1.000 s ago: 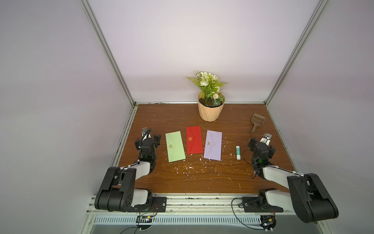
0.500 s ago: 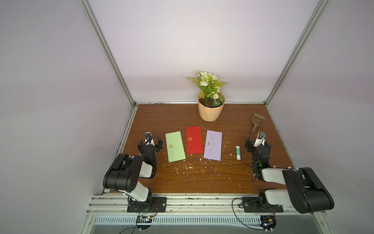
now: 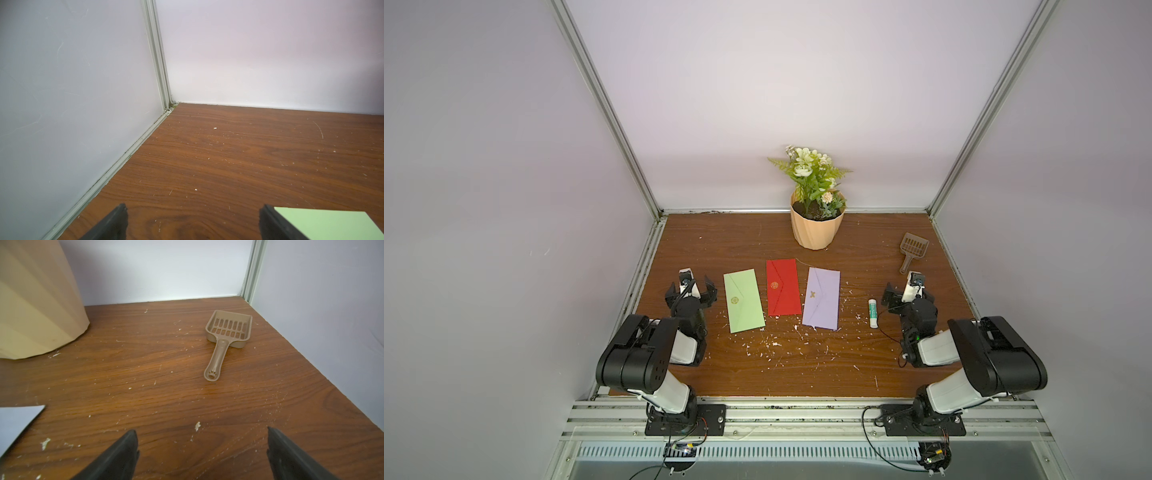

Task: Seal the envelope with a glue stick
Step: Reset both arms

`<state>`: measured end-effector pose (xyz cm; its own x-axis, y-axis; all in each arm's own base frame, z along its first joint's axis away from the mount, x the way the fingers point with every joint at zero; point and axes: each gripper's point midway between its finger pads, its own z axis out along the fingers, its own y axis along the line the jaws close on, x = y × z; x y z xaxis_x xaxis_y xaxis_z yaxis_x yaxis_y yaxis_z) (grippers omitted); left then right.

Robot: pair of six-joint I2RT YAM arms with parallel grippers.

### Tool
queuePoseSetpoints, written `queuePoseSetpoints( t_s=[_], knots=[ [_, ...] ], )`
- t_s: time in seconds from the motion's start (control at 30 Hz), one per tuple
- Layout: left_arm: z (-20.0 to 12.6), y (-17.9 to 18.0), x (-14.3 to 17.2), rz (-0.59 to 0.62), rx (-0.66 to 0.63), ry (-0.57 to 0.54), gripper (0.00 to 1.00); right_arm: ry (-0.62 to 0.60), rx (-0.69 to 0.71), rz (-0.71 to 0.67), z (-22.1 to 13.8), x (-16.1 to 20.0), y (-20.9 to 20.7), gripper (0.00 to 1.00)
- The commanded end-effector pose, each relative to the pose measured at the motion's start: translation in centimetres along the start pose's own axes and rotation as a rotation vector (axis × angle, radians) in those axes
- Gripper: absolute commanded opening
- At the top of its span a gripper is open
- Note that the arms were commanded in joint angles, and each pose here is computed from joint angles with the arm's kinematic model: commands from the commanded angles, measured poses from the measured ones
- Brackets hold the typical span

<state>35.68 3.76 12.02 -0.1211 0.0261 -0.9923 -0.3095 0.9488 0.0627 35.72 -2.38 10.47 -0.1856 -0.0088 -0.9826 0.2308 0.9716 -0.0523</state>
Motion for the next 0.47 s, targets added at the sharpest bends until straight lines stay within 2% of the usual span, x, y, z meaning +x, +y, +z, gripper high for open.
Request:
queuePoseSetpoints(
  t_s=[0.0,0.13,0.43],
  knots=[
    [-0.07,0.14,-1.12,-0.006,-0.011,-0.047,0.99,-0.063,0.011,0.053,0.37,-2.26,-0.10,1.00],
    [-0.09,0.12,-1.05,-0.006,-0.010,-0.045,0.99,-0.098,0.012,0.060,0.10,-2.60,-0.19,1.00],
    [0.31,0.06,-0.88,-0.020,0.023,-0.031,1.00,-0.094,0.011,0.058,0.07,-2.51,-0.20,1.00]
  ],
)
